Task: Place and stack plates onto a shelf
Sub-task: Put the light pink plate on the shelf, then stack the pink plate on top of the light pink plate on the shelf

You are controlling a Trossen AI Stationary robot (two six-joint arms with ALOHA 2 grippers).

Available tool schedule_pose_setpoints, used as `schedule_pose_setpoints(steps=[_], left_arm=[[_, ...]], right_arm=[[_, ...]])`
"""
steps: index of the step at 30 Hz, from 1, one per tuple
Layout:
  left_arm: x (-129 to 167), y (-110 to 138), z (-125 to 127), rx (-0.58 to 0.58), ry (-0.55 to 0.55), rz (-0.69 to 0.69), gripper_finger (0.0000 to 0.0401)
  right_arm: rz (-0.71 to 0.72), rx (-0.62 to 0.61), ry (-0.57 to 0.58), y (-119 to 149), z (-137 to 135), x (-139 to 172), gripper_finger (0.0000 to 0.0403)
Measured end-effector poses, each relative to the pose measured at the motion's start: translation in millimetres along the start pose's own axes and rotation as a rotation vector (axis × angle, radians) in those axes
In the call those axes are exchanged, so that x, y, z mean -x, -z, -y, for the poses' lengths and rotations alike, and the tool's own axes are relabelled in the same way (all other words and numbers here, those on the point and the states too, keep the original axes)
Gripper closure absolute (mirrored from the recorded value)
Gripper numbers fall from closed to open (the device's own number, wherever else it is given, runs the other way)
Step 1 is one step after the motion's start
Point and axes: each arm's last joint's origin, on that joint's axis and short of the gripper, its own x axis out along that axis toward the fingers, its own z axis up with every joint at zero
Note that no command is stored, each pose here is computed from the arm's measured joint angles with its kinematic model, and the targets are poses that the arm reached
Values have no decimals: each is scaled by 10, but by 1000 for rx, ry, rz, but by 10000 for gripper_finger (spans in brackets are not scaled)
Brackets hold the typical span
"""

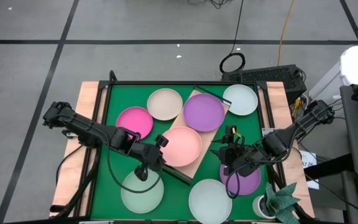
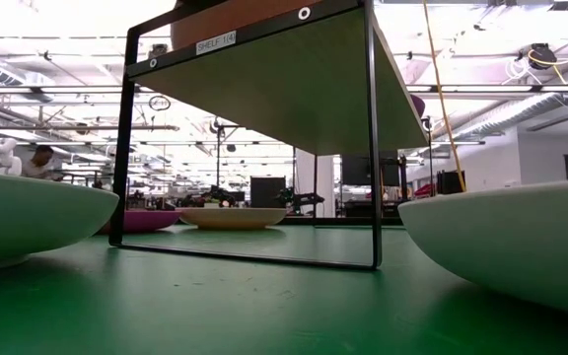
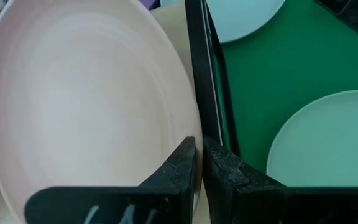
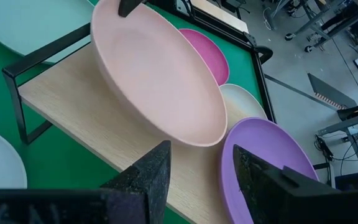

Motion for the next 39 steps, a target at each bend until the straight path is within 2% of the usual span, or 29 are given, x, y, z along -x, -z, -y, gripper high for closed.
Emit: schedule_pose_setpoints(steps=[12, 21, 29, 39], left_arm=[[-2, -6, 2, 61, 12, 11, 371], [0, -38, -5, 83, 7, 43, 300], [1, -48, -12, 99, -7, 51, 295], [327, 35, -50, 250, -190, 23, 295]], right_arm=[[-1, 1, 0, 1, -1, -2, 246], [-1, 0, 0, 1, -1, -2, 246], [-1, -1, 0, 1, -1, -2, 246], [0, -19, -1, 0, -1, -2, 246]])
